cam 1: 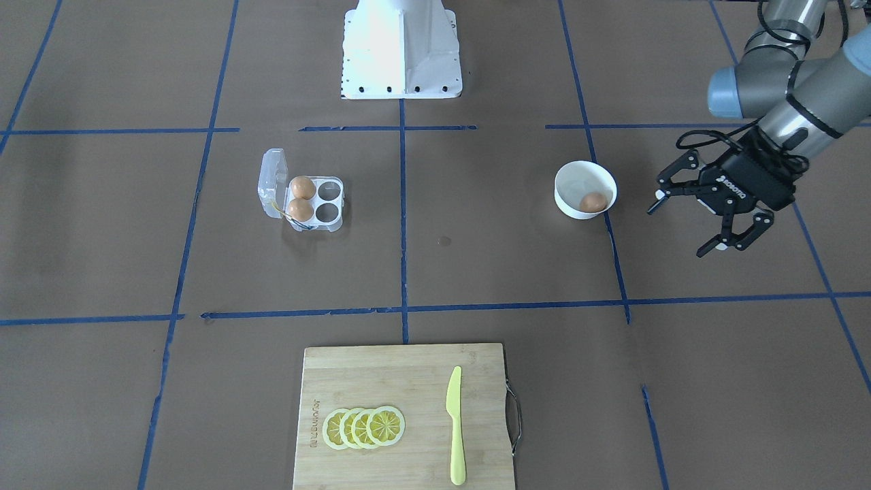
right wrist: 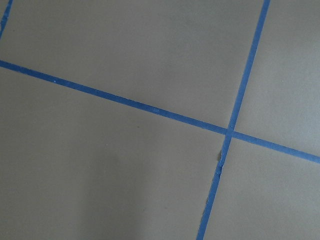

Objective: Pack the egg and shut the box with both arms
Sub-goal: 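Move the left gripper over the white bowl toward the brown egg, then lower the left gripper into the bowl and grasp the brown egg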

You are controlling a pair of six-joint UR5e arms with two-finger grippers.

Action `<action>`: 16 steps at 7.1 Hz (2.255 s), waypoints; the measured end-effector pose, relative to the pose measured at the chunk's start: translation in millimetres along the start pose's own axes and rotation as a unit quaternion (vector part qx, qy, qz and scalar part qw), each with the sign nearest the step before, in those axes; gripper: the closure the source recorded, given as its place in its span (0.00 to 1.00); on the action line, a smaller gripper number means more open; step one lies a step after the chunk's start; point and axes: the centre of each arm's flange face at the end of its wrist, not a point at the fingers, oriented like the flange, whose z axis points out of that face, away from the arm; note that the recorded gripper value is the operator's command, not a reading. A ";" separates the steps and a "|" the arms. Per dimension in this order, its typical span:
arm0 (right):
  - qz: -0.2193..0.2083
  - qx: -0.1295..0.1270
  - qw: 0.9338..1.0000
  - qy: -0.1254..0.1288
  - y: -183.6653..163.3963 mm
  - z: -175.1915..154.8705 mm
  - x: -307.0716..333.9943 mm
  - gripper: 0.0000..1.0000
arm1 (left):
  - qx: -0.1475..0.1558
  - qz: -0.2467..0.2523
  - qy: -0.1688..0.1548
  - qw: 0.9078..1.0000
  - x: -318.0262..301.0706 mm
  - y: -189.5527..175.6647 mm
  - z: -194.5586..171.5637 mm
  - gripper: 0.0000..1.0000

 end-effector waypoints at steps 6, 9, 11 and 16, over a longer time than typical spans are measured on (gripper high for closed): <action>0.000 -0.002 1.000 0.001 2.7 0.9 0.9 0.00 | -0.083 0.011 0.000 0.996 89.8 88.1 56.3 0.39; 0.000 -0.001 1.000 0.001 3.0 0.8 0.8 0.00 | -0.100 0.016 0.006 0.995 101.5 100.3 76.3 0.38; 0.000 -0.002 1.000 0.001 3.2 1.2 1.1 0.00 | -0.104 0.019 0.002 0.994 105.1 102.6 88.7 0.38; 0.000 -0.002 1.000 0.001 3.4 1.5 1.4 0.00 | -0.111 0.020 -0.001 0.994 105.7 106.9 105.7 0.38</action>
